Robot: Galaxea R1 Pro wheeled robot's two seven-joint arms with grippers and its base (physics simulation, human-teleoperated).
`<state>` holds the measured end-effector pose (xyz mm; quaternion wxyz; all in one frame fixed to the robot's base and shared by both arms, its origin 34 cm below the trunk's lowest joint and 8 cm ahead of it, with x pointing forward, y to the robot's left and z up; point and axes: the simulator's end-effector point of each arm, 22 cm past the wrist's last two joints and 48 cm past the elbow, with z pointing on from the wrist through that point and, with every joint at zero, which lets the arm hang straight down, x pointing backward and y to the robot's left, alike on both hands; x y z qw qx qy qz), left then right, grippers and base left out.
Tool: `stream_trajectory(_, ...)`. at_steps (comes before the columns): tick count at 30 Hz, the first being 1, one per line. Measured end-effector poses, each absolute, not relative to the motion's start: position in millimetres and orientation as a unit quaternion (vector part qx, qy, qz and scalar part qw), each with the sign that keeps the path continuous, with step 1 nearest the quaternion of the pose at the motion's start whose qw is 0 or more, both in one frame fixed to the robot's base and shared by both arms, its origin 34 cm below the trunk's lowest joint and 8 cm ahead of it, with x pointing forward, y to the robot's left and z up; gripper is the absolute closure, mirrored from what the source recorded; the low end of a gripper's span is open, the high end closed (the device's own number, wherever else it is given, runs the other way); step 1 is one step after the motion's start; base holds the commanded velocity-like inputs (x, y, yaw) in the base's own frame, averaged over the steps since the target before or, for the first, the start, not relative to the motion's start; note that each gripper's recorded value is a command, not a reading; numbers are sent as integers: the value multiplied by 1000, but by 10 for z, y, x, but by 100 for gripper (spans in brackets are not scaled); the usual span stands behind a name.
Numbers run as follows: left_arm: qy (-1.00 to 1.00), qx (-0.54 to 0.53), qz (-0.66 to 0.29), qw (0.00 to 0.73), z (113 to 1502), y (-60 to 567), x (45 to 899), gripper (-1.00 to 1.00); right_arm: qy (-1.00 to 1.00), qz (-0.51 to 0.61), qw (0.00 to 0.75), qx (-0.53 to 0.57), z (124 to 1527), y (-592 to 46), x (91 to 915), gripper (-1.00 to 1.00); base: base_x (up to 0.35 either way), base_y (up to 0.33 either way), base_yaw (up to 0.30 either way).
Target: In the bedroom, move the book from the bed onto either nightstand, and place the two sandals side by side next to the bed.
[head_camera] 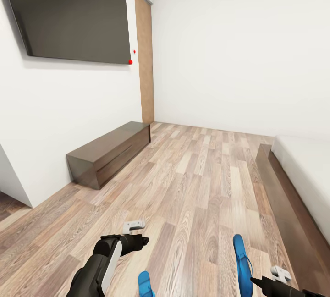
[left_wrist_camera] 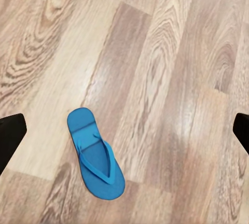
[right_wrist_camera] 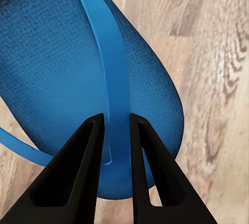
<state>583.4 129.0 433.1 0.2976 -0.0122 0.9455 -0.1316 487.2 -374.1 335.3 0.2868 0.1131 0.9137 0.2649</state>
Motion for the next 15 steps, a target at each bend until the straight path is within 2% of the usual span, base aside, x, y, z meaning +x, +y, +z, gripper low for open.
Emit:
stream_trajectory(9,946,-12,-131,298,4128,1296,5781,-100,912,270,286,116,3170,-3731,4831,100,0,0,0)
stream_trajectory(15,945,-12,-133,298,3996,1284,5743,-100,911,313,228,142,3205,-3544,4897,100,0,0,0)
